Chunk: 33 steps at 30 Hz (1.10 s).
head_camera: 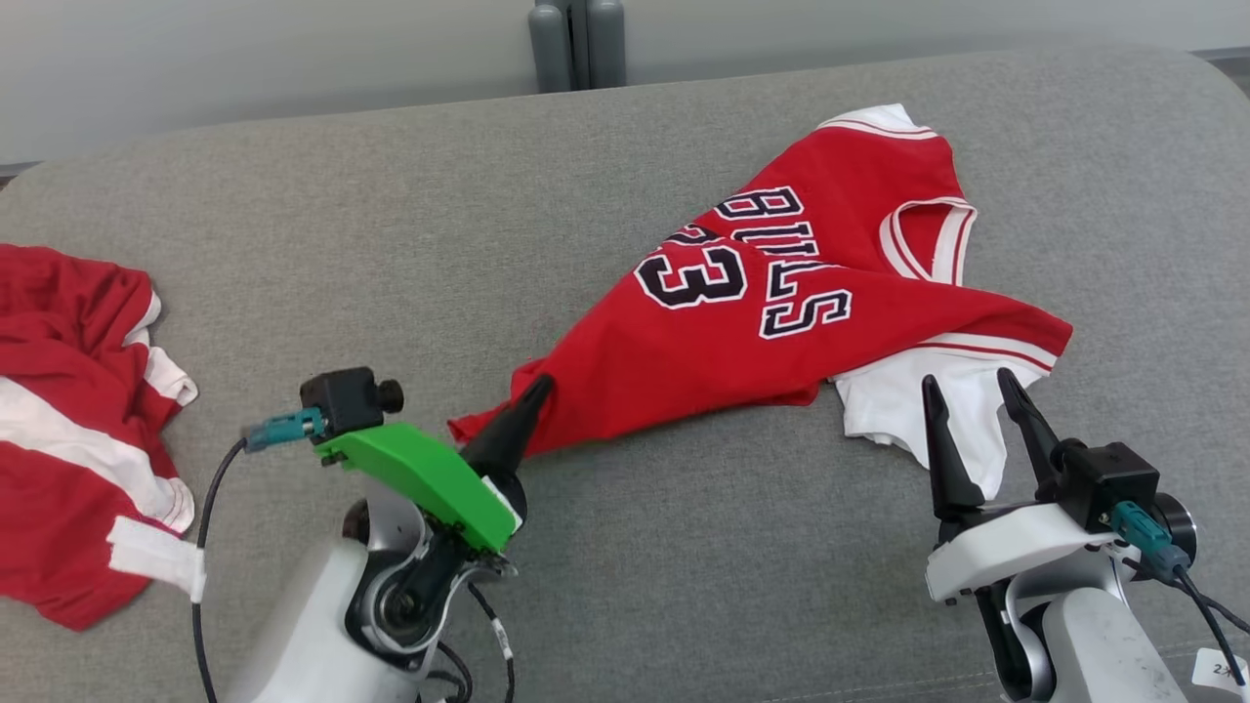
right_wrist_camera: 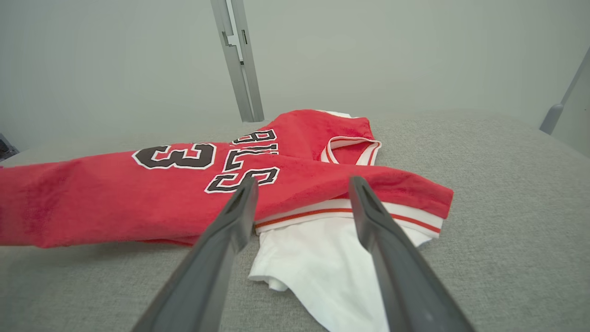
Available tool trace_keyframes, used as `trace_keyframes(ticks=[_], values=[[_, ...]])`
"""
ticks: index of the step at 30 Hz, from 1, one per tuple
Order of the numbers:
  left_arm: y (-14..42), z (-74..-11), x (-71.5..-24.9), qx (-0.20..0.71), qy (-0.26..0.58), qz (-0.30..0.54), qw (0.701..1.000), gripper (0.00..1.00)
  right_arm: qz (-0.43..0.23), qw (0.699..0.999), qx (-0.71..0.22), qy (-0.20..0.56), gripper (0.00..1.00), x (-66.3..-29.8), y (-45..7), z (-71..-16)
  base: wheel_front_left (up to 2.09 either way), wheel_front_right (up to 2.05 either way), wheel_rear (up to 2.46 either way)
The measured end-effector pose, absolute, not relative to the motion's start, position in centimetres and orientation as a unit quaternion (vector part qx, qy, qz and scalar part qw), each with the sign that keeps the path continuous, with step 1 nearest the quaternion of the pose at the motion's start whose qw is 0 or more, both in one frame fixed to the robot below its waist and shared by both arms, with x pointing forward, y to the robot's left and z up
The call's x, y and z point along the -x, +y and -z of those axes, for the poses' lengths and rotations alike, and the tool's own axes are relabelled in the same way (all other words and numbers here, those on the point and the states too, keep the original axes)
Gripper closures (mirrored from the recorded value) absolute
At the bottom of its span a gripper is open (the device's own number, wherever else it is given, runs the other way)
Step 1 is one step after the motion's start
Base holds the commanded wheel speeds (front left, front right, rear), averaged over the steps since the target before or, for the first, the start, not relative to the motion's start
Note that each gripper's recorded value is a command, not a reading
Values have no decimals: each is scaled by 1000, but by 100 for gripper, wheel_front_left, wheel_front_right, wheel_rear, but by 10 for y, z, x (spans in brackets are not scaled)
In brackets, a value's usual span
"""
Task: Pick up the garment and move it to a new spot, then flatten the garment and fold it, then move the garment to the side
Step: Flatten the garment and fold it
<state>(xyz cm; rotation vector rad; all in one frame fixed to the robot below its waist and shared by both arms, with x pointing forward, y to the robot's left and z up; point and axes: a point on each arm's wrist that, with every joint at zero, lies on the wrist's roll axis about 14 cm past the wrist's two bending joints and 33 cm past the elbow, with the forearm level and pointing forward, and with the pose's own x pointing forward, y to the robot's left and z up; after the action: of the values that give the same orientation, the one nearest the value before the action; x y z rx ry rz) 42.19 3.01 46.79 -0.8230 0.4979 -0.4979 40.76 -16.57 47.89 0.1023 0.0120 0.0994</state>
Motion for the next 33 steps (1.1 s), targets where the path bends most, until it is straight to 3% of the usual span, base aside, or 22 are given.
trace_keyframes(ticks=[5,7,19,33], values=[[37,-493,-397,526,221,234,787,100,-60,997,-51,1,0,-410,-158,-483,0,0,0],[40,-497,-397,545,220,225,777,100,-63,997,-52,2,0,-411,-157,-482,0,0,0],[69,-446,-479,472,227,115,844,100,-68,997,-47,2,0,-431,-154,-478,0,0,0],[72,-404,-543,394,219,91,888,100,-49,998,-38,31,0,-443,-170,-451,0,0,0]])
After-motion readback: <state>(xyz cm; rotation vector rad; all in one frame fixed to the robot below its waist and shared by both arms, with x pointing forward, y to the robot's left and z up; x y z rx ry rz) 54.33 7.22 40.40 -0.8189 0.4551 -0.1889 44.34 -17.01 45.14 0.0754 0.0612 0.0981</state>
